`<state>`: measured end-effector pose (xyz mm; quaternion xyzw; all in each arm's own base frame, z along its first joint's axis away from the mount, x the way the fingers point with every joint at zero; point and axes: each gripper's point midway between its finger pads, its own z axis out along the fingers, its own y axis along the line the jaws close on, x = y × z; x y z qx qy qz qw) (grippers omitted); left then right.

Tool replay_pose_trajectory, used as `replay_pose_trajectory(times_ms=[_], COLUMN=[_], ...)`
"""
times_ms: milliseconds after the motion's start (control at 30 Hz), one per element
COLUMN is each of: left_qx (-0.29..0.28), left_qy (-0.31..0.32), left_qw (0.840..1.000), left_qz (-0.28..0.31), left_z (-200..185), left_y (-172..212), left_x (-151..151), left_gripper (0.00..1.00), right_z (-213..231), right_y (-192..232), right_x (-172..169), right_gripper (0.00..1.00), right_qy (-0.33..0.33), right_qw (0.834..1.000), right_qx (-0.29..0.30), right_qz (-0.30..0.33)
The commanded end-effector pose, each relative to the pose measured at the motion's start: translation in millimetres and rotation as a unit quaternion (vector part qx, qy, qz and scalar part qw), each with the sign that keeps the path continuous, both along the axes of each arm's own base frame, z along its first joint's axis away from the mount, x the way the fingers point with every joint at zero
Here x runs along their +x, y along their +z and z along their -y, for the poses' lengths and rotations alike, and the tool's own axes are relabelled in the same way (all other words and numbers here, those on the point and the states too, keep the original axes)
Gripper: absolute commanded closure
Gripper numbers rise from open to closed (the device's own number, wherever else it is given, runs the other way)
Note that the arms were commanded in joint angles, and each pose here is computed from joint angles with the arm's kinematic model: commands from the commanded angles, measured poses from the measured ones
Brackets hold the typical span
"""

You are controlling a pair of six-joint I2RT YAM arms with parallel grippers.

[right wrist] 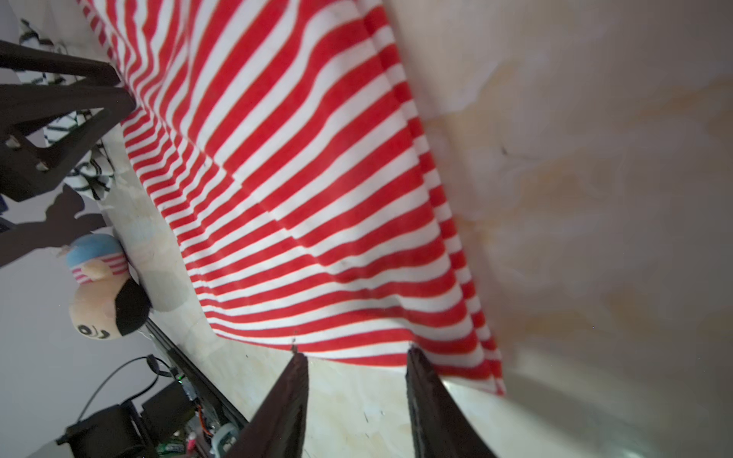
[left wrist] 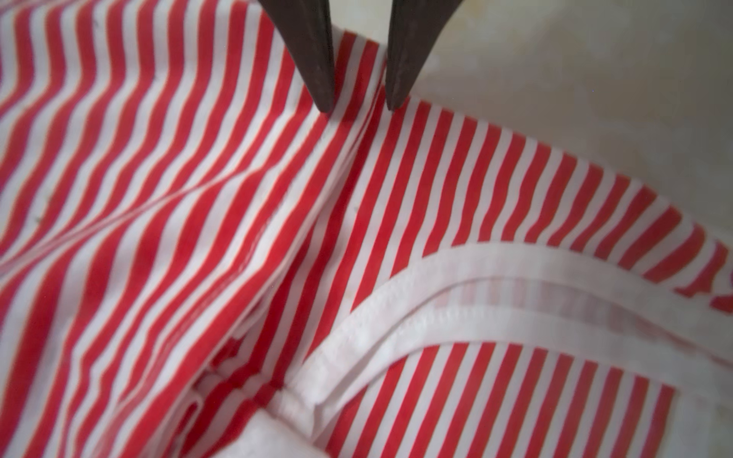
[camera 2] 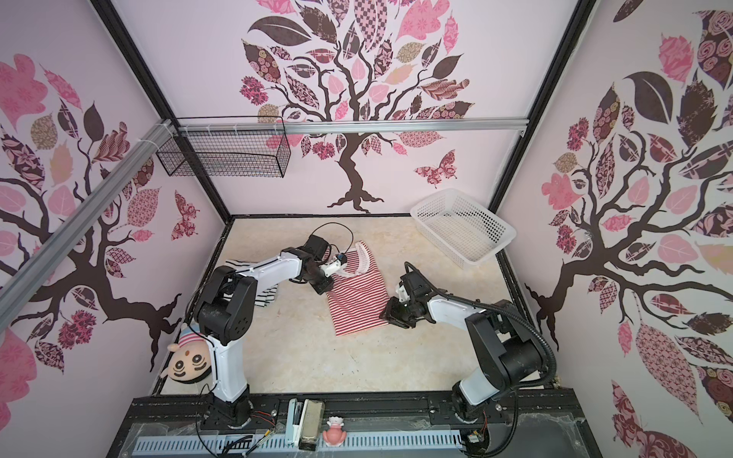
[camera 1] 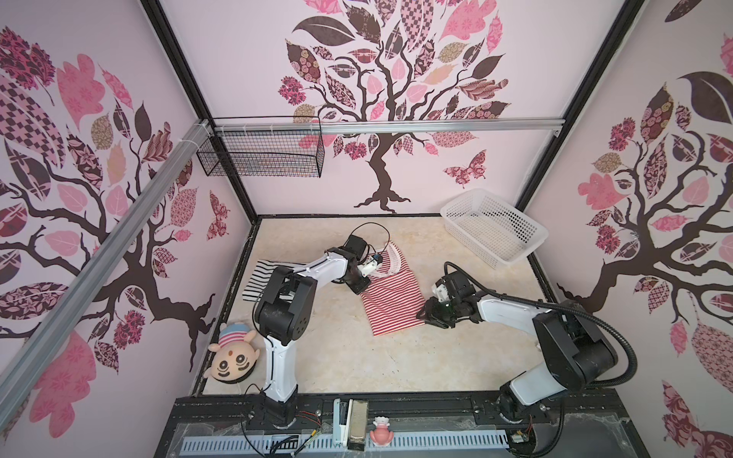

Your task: Fold and stack the tank tops

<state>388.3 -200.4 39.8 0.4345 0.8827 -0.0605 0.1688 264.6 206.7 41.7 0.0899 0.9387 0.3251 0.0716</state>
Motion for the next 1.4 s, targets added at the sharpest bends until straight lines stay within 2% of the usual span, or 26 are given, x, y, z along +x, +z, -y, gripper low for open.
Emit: replay_pose_trajectory(times_ms=[0, 67, 167, 400, 567, 767, 933, 1133, 1267, 1367], left_qx=[-0.029, -0.038, -0.040, -0.005, -0.008, -0.020, -0.027, -0.038, -0.011, 0.018], left_qy=[0.001, -0.021, -0.062, -0.134, -0.146, -0.141, -0.140, -0.153, -0.178, -0.202], left_qw=[0.999, 0.998, 0.996, 0.989, 0.988, 0.988, 0.989, 0.987, 0.983, 0.978], left_qz=[0.038, 0.040, 0.048, 0.068, 0.058, 0.055, 0.050, 0.034, 0.040, 0.056], left_z=[1.5, 8.9, 20.0, 34.6, 40.2, 39.9, 38.2, 39.5, 42.7, 47.7], left_y=[41.9, 51.3, 54.8, 35.5, 26.0, 27.3, 31.1, 31.4, 14.6, 2.7], left_x=[-10.2, -28.3, -57.2, -103.6, -121.3, -129.2, -136.0, -149.1, -159.4, -167.0], left_gripper=[0.61, 0.57, 0.55, 0.54, 0.54, 0.54, 0.53, 0.53, 0.52, 0.52], right_z=[5.1, 10.7, 21.6, 32.5, 32.3, 27.8, 30.0, 25.1, 23.1, 20.0], right_y=[26.6, 31.7, 26.8, 2.0, -18.0, -43.8, -58.4, -45.5, -33.6, -25.1], right_x=[-2.4, -3.6, -9.3, -19.6, -16.1, -14.3, -18.0, -16.8, -12.8, -10.2], right_gripper=[0.49, 0.46, 0.45, 0.45, 0.47, 0.54, 0.60, 0.81, 0.95, 1.00], right_qy=[-0.005, -0.013, -0.022, -0.037, -0.052, -0.083, -0.098, -0.096, -0.093, -0.090], right_qw=[1.000, 0.999, 0.999, 0.997, 0.997, 0.995, 0.993, 0.994, 0.995, 0.996], right_qx=[-0.006, -0.017, -0.044, -0.066, -0.060, -0.031, -0.025, -0.001, 0.005, 0.014], right_qz=[0.019, 0.026, 0.019, 0.000, -0.015, -0.042, -0.060, -0.045, -0.034, -0.027])
